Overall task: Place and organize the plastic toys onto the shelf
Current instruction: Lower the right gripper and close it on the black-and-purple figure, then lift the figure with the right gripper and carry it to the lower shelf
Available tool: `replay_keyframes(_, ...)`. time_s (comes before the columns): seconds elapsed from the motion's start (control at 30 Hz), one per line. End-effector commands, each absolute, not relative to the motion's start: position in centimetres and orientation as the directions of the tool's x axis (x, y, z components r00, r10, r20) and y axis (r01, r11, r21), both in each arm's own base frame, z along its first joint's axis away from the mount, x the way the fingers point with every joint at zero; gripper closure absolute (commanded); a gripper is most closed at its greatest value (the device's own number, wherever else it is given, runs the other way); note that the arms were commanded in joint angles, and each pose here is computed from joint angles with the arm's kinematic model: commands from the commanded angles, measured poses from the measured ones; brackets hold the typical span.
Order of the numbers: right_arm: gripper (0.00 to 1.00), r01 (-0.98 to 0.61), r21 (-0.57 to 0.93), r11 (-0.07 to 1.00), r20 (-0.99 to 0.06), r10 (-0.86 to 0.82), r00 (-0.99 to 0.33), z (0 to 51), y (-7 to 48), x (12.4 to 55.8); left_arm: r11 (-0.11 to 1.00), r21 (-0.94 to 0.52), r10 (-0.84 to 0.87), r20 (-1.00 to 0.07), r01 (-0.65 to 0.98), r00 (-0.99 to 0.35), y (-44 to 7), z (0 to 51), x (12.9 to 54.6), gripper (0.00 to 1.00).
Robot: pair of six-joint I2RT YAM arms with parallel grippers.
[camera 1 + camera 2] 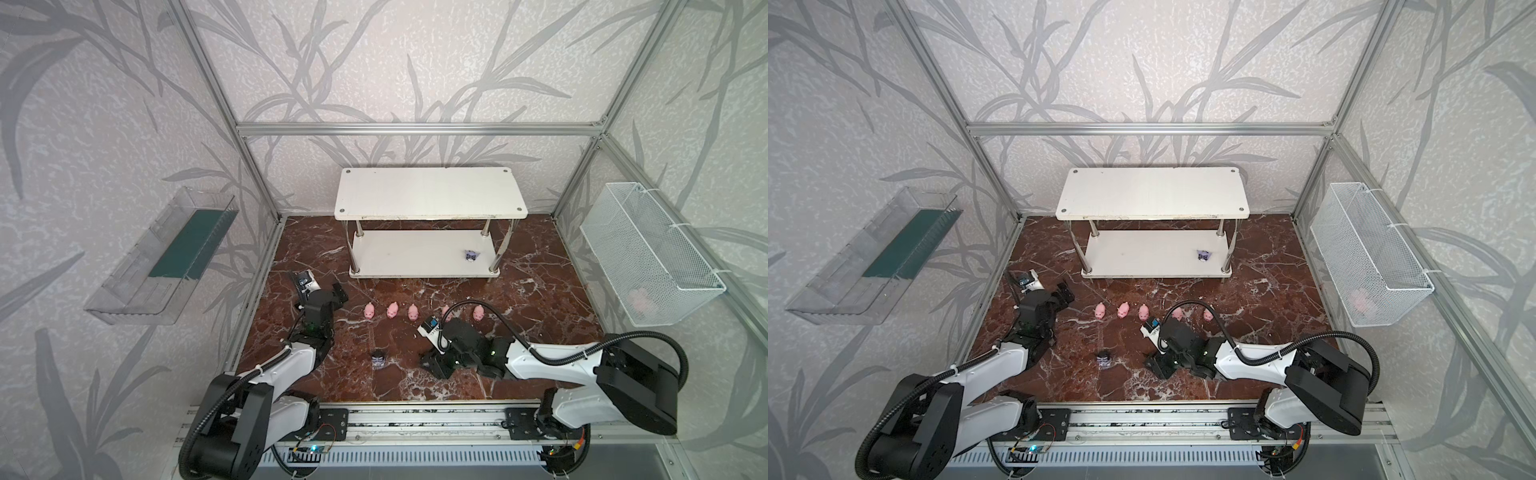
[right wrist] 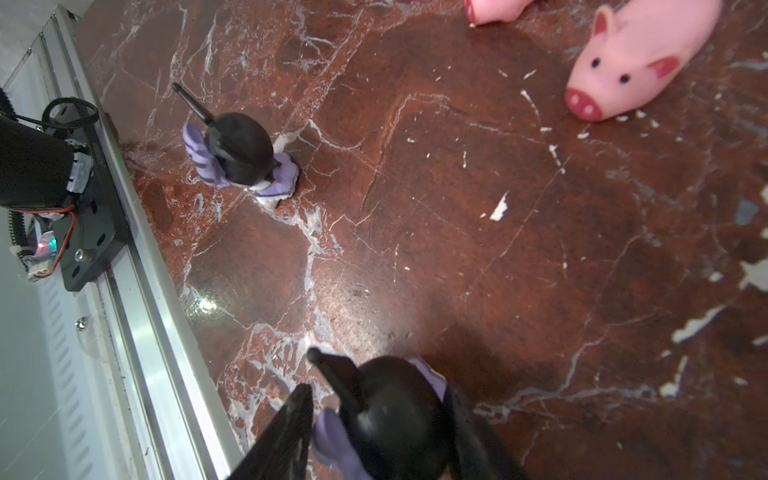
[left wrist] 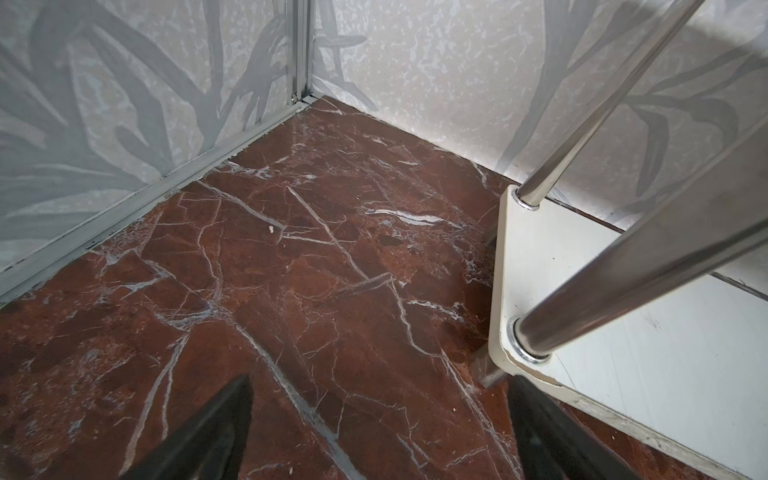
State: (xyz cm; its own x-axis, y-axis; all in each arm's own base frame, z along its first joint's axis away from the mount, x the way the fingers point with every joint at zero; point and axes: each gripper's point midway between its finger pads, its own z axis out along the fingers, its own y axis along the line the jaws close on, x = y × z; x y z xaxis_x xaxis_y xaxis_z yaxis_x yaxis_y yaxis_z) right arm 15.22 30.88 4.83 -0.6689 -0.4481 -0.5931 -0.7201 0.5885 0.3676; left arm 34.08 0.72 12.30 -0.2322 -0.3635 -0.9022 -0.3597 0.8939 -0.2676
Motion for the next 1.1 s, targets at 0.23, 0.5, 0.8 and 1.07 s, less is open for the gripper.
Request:
replay_keyframes(0.23,0.56,-0.729,0.365,0.579,-0.604,-0.449,-0.659,5.7,31.5,15.4,0.884,-0.281,-0.377,-0.901,-0.374,-0.215,1.1,12.1,34.0,0.06)
replay_keyframes(0.5,0.64,-0.737,0.356,0.574,-0.613,-0.452,-0.648,6.2,31.7,15.6,0.883,-0.281,-0.378,-0.901,-0.376,-0.214,1.1,12.1,33.9,0.06)
replay_keyframes(0.8,0.64,-0.763,0.328,0.556,-0.674,-0.429,-0.602,10.0,31.7,16.7,0.882,-0.279,-0.377,-0.902,-0.379,-0.213,1.3,12.0,33.7,0.07)
replay_keyframes(1.07,0.64,-0.769,0.249,0.589,-0.747,-0.388,-0.539,15.7,30.2,22.7,0.884,-0.280,-0.376,-0.902,-0.374,-0.213,1.2,12.1,33.7,0.06)
